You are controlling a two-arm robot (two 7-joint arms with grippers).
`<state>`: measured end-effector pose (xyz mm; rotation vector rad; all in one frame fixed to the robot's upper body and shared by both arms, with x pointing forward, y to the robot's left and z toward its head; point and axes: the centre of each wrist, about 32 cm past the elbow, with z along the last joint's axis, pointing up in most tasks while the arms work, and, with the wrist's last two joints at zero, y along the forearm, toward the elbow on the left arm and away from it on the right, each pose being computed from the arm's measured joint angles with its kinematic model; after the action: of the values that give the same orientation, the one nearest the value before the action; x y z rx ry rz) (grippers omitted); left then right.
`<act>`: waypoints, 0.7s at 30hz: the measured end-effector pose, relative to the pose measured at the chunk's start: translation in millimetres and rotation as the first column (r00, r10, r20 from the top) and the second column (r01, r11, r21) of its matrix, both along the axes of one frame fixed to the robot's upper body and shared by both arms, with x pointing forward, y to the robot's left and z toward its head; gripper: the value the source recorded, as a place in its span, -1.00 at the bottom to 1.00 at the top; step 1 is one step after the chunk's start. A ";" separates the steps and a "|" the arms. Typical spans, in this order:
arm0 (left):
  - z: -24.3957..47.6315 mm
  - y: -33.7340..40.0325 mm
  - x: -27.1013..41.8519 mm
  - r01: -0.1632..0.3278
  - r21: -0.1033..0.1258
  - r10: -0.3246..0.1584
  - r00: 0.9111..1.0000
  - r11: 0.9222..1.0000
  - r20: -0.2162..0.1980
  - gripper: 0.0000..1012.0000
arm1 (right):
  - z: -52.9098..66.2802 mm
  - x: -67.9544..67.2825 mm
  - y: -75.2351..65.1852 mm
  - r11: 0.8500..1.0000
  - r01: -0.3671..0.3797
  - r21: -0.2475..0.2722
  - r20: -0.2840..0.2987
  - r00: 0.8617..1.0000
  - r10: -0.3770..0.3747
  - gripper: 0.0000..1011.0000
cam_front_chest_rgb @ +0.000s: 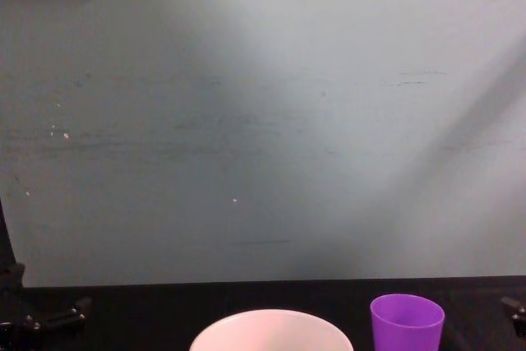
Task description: Pick up the cup and pour the mung beans from the cup into the bowl.
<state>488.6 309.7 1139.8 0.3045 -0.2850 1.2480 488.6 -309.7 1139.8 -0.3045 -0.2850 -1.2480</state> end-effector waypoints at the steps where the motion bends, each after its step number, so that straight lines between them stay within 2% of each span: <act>1: 0.0 0.0 0.0 0.000 0.000 0.000 1.000 1.000 0.000 0.98 | 0.0 0.0 0.0 1.000 0.000 0.000 0.000 1.000 0.000 0.98; 21: 0.0 0.0 0.0 0.000 0.000 0.000 1.000 1.000 0.000 0.98 | 0.0 0.0 0.0 1.000 0.000 0.000 0.000 1.000 0.000 0.98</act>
<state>488.6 309.7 1139.8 0.3045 -0.2850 1.2480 488.6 -309.7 1139.8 -0.3045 -0.2849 -1.2480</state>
